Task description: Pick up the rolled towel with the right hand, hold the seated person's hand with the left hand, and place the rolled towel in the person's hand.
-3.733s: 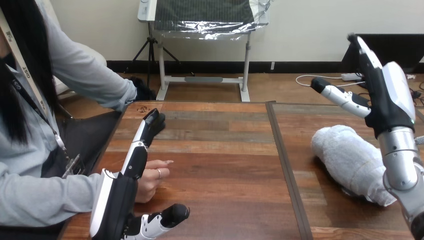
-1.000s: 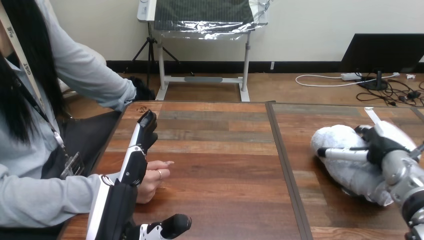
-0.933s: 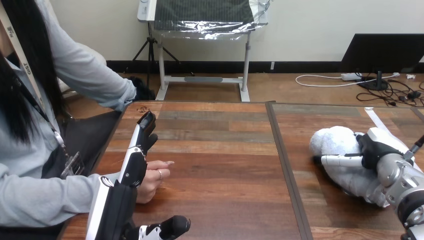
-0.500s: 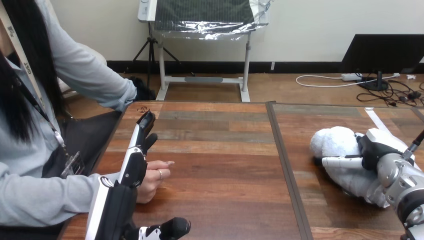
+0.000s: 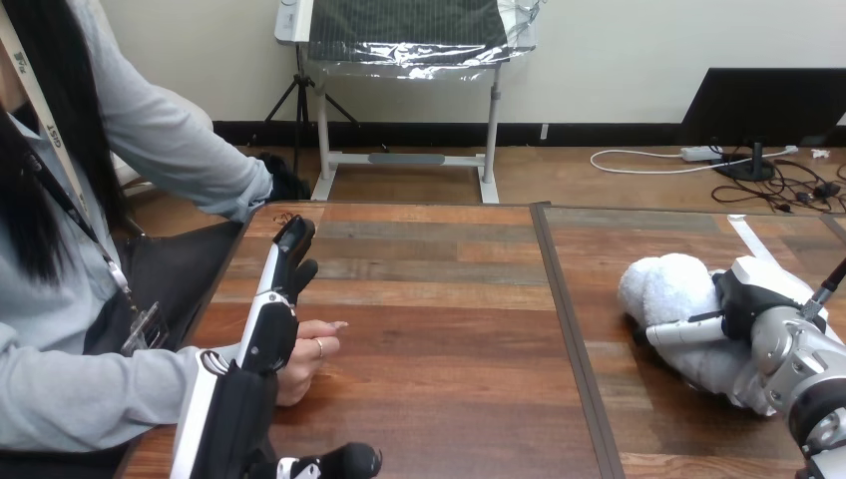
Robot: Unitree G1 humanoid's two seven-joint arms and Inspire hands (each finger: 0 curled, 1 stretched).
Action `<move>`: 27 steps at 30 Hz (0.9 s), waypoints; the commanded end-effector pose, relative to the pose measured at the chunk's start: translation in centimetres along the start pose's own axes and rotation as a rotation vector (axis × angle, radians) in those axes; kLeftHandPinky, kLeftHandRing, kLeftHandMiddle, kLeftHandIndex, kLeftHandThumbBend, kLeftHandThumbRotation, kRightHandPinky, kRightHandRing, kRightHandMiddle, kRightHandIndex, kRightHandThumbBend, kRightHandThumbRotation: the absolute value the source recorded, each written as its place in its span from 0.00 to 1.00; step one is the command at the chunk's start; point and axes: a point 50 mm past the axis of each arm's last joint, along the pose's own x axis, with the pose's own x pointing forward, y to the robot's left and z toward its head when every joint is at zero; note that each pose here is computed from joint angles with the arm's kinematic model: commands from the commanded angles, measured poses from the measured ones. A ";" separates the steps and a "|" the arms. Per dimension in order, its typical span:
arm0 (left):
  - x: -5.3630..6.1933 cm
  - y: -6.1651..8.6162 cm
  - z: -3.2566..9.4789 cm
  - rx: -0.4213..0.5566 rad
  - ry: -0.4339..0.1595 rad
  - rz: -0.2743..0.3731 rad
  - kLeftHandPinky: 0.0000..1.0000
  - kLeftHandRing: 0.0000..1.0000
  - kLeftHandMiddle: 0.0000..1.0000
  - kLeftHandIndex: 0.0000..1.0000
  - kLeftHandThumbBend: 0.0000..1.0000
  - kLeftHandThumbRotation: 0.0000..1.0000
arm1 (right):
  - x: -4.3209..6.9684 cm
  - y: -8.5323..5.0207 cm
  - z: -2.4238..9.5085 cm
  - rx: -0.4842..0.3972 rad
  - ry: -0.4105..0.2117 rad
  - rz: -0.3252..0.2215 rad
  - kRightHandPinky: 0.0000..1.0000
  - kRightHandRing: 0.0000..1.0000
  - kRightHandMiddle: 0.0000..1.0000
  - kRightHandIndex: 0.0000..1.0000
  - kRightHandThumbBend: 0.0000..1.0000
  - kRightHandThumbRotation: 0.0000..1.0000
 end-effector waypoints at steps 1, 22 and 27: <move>1.2 0.2 0.8 0.001 -0.083 -0.005 0.95 1.00 1.00 0.99 1.00 0.76 | -0.1 1.2 1.0 -0.004 -0.019 0.029 0.57 0.76 0.81 0.86 0.93 0.39; 1.0 0.4 1.1 -0.012 -0.107 -0.005 0.95 1.00 1.00 0.99 1.00 0.75 | -0.1 1.3 0.6 0.063 -0.012 -0.044 0.44 0.60 0.65 0.63 0.92 0.02; 1.0 0.4 1.1 -0.015 -0.103 -0.012 0.95 1.00 1.00 0.99 1.00 0.75 | -0.1 1.3 0.5 0.089 -0.015 -0.063 0.45 0.59 0.63 0.58 0.90 0.01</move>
